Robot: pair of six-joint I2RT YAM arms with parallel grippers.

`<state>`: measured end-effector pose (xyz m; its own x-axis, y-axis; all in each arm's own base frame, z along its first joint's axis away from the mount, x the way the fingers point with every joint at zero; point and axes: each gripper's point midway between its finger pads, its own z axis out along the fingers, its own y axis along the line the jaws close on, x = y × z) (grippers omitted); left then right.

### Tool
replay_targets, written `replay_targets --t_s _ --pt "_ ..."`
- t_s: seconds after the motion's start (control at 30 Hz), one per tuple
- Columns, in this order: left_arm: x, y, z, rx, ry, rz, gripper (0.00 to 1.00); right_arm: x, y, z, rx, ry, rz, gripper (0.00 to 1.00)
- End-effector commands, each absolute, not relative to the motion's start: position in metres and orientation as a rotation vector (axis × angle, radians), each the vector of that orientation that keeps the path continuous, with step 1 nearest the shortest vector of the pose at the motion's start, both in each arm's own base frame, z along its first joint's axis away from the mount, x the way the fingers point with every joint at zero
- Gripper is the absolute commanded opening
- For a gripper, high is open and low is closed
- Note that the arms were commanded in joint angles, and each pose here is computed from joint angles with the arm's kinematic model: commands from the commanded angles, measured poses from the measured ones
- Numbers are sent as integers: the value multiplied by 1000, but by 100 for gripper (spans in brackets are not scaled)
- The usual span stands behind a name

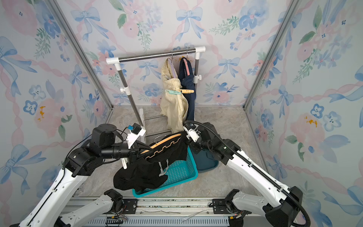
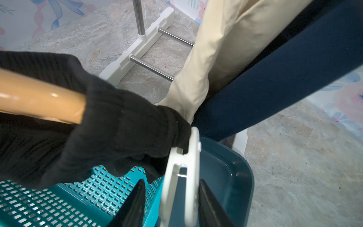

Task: Remove the clothespins securing shorts to the hanger
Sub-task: Remove the clothespin from the hanger.

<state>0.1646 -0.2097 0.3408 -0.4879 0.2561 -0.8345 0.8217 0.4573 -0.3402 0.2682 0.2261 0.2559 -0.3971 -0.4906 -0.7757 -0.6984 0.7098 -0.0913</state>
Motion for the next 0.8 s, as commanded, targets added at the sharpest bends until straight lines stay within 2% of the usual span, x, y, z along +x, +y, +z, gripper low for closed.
replay_targets --t_s 0.0,0.53,0.77 --pt "158 -214 354 927 1905 -1034 0 273 231 269 -916 2033 341 44" --pt "160 -212 351 913 1918 -1014 0 272 232 266 -935 2042 346 17" --pt "172 -202 352 843 1935 -916 0 269 217 261 -876 2070 307 9"
